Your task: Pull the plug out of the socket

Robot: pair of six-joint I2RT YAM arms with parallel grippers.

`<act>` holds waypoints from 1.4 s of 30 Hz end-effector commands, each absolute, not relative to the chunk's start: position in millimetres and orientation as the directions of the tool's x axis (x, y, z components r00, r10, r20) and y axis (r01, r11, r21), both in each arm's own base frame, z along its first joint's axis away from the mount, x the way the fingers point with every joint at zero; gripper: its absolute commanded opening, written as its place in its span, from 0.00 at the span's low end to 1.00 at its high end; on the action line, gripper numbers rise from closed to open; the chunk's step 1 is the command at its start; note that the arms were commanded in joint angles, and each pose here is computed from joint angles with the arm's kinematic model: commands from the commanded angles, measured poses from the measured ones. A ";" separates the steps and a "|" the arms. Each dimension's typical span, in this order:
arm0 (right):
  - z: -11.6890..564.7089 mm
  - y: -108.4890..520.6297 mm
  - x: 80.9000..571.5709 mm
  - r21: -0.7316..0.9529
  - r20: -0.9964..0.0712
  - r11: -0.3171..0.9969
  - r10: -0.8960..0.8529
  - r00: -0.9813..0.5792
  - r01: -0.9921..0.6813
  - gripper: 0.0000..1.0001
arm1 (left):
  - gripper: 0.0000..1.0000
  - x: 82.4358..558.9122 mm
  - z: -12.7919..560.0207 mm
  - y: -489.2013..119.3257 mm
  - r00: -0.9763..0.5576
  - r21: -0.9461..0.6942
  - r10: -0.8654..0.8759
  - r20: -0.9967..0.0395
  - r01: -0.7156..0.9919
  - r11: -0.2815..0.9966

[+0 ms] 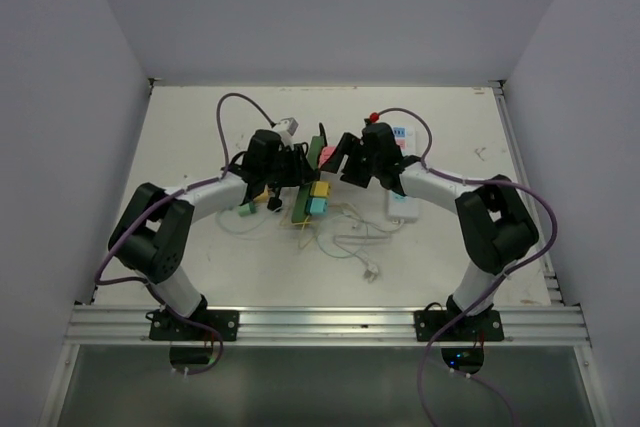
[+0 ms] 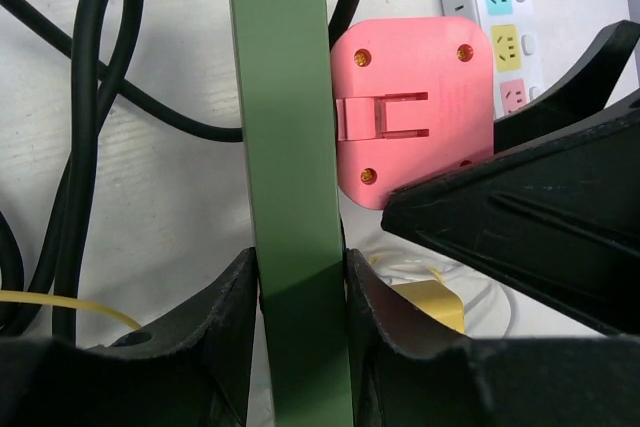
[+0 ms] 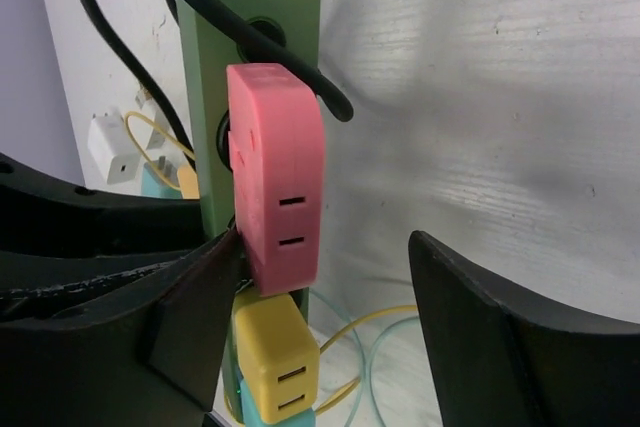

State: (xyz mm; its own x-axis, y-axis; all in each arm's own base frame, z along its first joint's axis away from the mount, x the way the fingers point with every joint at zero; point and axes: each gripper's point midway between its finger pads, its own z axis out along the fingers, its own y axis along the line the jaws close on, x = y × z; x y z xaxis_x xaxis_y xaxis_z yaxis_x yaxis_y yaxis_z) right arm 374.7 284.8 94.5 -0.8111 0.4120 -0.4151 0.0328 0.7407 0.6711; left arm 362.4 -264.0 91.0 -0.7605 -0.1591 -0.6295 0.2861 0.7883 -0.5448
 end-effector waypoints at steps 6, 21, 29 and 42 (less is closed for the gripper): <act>139.3 307.2 399.3 0.751 -0.459 0.655 0.431 -0.776 -0.080 0.61 | 0.00 369.4 142.1 -278.5 -0.640 -0.543 -0.175 -0.748 0.439 0.716; 128.3 313.5 390.2 0.778 -0.425 0.622 0.416 -0.804 -0.090 0.01 | 0.00 376.2 129.7 -267.1 -0.638 -0.542 -0.223 -0.737 0.362 0.759; 131.7 300.5 374.3 0.779 -0.421 0.621 0.413 -0.808 -0.088 0.00 | 0.00 388.4 92.6 -228.7 -0.664 -0.567 -0.353 -0.659 0.129 0.814; 136.4 293.8 356.1 0.806 -0.404 0.582 0.416 -0.815 -0.103 0.00 | 0.00 392.8 61.5 -192.4 -0.647 -0.523 -0.440 -0.623 -0.074 0.849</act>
State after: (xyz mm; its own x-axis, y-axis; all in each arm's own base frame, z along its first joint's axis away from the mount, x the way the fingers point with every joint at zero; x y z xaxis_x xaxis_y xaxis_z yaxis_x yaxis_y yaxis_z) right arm 371.6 292.9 101.2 -0.8009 0.4457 -0.3999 -0.0274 0.6398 0.7681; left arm 347.3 -259.5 73.4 -0.7930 -0.2707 -0.5458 0.1653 0.7667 -0.6204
